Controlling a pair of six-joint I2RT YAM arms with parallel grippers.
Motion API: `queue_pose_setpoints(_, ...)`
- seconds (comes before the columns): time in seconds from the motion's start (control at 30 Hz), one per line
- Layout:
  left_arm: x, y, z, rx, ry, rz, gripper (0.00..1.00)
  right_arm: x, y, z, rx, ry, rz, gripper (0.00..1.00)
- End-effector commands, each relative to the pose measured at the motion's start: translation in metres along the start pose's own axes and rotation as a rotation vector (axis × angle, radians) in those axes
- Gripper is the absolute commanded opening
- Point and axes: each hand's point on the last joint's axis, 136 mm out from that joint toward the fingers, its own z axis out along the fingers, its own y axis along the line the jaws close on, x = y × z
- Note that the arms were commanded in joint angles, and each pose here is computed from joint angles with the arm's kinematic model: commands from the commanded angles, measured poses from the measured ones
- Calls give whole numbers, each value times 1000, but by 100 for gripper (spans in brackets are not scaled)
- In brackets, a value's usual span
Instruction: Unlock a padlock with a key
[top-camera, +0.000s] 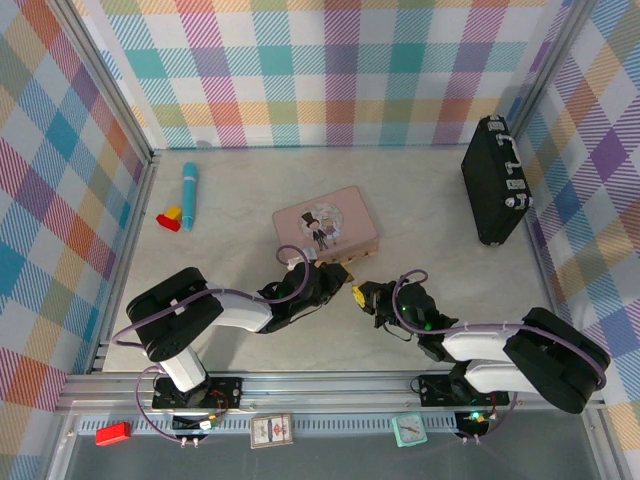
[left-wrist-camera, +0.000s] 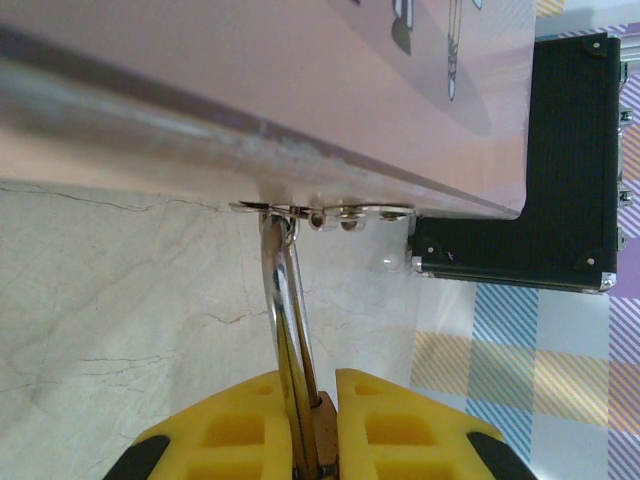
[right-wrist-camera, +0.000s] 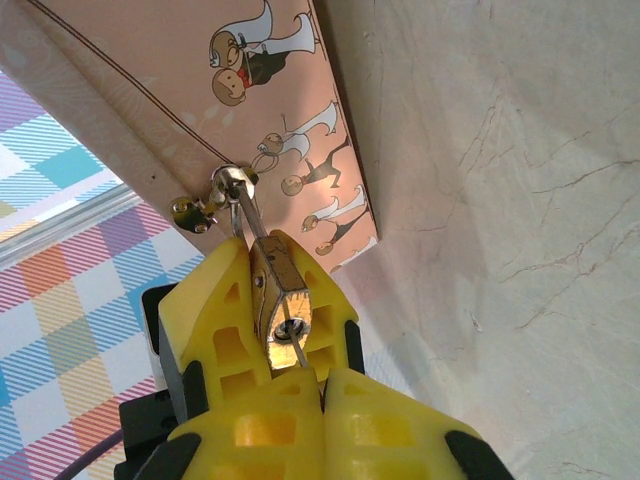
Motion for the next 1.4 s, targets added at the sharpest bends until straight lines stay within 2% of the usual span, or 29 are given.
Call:
queue_pose_setpoints(0.0,25,-66,-13,231,103,-66,0,4,20,4,-73,31,22,0)
queue_pose_setpoints(0.47,27,-69,-13,237,115,-66,0,-10,31,-1,-109,21,34,0)
queue_pose_setpoints(0.9,33,-86,-12,275,141,-63,0,-3,39,0,-115,48,12,0)
queue_pose_setpoints(1.37,44,-103,-19,301,169,-82,0,3,55,6,-138,60,-107,0)
